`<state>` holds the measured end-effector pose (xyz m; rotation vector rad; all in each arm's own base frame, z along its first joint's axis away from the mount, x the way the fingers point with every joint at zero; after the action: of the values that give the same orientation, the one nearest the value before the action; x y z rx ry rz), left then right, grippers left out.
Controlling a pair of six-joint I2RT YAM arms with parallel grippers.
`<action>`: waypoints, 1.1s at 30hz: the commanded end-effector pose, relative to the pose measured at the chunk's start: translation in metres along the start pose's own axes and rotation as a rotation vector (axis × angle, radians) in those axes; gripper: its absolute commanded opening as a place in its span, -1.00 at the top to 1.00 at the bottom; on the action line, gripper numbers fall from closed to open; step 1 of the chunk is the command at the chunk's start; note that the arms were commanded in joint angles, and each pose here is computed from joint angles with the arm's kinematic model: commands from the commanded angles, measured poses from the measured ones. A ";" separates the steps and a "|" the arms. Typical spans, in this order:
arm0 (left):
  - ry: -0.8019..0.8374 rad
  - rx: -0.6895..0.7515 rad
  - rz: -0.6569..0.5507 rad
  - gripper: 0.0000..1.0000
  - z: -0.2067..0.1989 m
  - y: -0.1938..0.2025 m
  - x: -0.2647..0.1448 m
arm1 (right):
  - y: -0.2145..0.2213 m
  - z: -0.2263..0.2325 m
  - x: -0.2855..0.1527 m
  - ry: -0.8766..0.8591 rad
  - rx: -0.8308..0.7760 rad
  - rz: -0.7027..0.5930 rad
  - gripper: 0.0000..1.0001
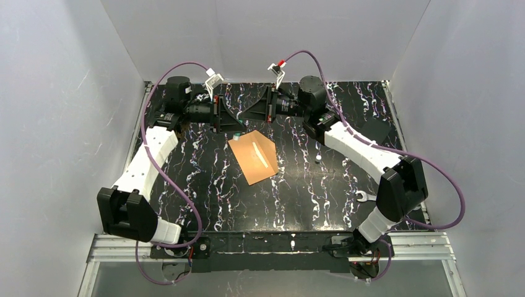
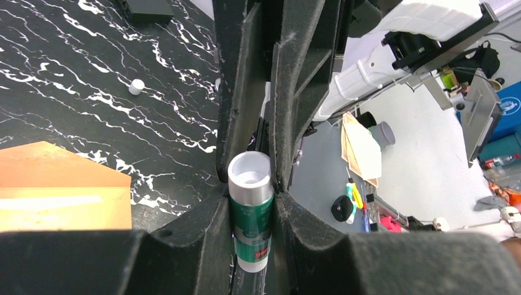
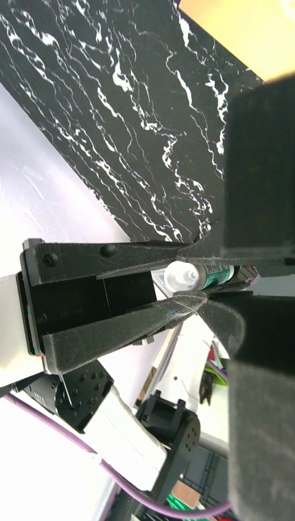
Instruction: Place the letter into the envelope and seal it
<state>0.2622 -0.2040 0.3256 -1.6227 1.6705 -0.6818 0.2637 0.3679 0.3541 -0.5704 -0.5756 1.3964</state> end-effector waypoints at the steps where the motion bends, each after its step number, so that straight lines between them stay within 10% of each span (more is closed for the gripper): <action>1: -0.035 0.089 -0.033 1.00 -0.008 -0.020 -0.001 | -0.018 0.003 0.008 0.054 -0.008 -0.074 0.94; 13: -0.549 0.402 0.045 1.00 0.085 -0.022 -0.024 | -0.032 -0.105 0.000 0.842 0.325 -0.266 0.97; 24: -0.591 0.866 0.181 1.00 0.112 -0.025 -0.029 | -0.058 -0.105 0.038 0.755 0.730 -0.344 0.97; 29: -0.413 0.561 0.056 1.00 0.085 -0.027 -0.004 | -0.090 -0.075 0.020 0.590 0.469 -0.302 -0.13; 33: -0.356 0.240 -0.009 1.00 0.069 -0.031 0.006 | -0.104 -0.044 -0.028 0.342 0.132 -0.278 -0.37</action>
<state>0.3567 -0.1832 0.2767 -1.1920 1.0682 -0.5600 0.3747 0.3831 0.3133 -0.4701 0.2337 1.0304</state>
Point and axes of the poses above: each gripper's point midway between its finger pads, its own x axis out along the fingers, its own z axis along the line the jaws close on, y = z × x, the point moved 3 cm from there along -x, back along the fingers, and after that the axes turned 2 degrees about x, right-handed, at the moved point
